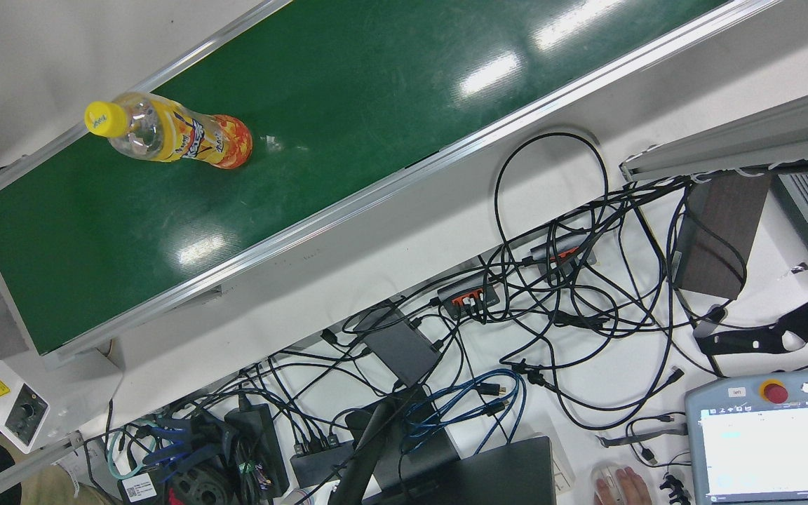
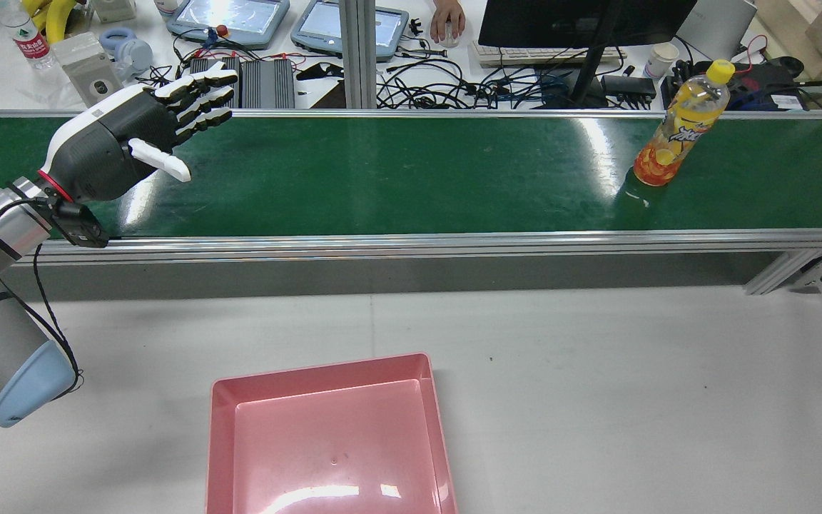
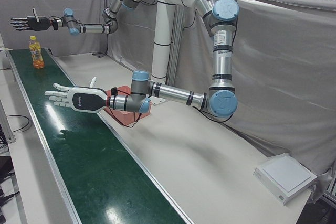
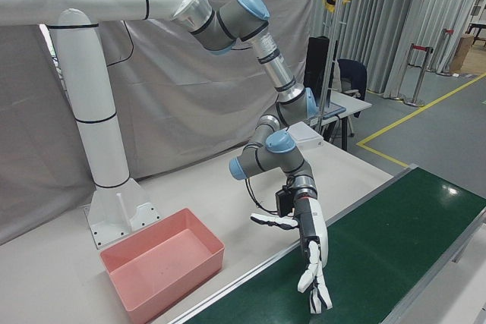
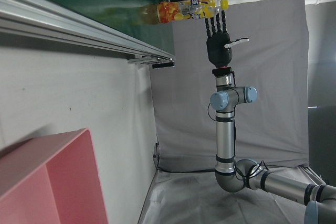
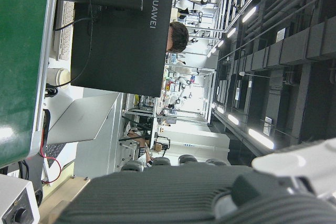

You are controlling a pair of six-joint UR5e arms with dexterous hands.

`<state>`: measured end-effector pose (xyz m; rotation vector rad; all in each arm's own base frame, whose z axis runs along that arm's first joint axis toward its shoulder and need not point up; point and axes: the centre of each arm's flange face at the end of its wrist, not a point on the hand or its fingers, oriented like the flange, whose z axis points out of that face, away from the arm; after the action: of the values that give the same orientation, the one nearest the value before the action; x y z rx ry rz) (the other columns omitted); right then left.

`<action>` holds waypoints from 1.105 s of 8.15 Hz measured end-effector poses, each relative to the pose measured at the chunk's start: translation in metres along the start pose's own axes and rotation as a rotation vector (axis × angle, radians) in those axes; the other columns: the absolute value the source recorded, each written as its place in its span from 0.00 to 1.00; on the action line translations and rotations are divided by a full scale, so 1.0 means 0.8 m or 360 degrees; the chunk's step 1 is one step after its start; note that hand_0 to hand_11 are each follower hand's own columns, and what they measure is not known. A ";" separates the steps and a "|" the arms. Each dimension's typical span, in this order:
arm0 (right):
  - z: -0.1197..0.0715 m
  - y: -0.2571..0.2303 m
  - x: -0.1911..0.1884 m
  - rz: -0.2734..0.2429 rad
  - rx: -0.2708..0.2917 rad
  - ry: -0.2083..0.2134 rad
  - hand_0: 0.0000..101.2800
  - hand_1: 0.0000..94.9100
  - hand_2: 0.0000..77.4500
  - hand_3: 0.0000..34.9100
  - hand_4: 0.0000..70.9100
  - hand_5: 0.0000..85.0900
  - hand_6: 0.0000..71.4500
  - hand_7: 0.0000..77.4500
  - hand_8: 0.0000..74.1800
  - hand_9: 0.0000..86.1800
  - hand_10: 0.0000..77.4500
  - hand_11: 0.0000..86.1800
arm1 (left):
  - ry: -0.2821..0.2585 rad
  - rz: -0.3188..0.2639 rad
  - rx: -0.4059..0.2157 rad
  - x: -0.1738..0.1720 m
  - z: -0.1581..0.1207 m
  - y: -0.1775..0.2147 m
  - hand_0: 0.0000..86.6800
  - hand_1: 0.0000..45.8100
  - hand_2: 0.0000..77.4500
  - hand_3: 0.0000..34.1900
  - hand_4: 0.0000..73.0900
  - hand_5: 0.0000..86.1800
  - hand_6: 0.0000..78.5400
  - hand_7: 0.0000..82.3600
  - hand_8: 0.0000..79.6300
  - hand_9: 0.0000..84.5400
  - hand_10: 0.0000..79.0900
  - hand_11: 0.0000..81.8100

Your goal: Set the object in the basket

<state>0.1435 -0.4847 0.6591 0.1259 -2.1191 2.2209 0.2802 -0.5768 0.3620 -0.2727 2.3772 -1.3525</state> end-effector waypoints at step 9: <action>0.000 -0.003 0.001 -0.0002 0.0008 0.0003 0.00 0.00 0.01 0.00 0.00 0.00 0.00 0.01 0.00 0.00 0.00 0.00 | -0.0007 0.0016 0.0024 -0.004 -0.002 -0.009 0.61 0.23 0.00 0.05 0.16 0.21 0.02 0.01 0.08 0.08 0.08 0.13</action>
<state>0.1428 -0.4845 0.6615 0.1251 -2.1123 2.2246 0.2820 -0.5778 0.3696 -0.2587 2.3609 -1.3631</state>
